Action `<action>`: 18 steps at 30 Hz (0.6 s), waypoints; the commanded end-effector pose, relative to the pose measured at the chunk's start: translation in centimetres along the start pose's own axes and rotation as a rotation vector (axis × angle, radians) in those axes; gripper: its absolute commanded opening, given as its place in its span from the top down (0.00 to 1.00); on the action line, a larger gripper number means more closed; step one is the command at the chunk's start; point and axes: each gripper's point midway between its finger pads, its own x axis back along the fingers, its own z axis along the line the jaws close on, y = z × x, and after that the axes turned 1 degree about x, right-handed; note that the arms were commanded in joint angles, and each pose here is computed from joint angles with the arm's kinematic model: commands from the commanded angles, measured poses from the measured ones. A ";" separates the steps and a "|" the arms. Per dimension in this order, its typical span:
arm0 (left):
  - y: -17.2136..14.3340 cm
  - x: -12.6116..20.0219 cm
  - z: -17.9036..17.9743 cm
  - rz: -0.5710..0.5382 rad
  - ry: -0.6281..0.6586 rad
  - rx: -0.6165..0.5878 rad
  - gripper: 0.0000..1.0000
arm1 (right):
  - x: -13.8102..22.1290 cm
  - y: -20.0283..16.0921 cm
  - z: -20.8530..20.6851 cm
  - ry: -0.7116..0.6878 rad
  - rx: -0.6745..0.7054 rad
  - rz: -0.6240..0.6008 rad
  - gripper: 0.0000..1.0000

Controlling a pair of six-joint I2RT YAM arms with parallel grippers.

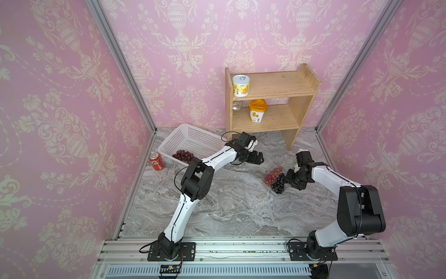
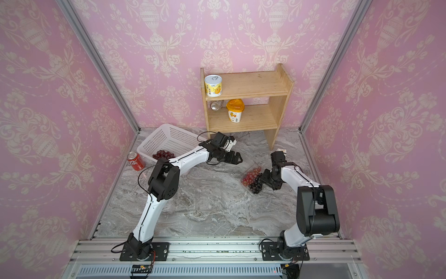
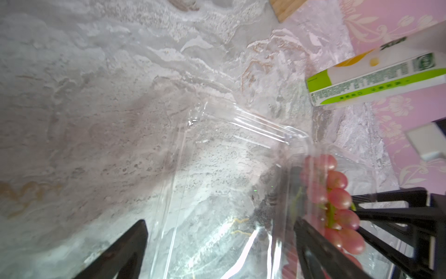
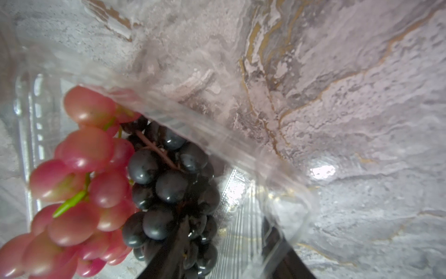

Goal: Pack grapes into containers
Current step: Close the packing box at the center of the board.

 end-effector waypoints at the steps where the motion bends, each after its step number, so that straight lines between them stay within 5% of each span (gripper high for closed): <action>1: 1.4 2.9 -3.2 -0.031 -0.063 -0.045 0.05 | 0.6 0.1 0.1 -0.018 0.032 -0.009 0.50; 18: 1.2 7.7 -9.9 -0.110 -0.195 -0.048 0.05 | 0.6 -0.6 4.4 0.131 0.045 -0.007 0.50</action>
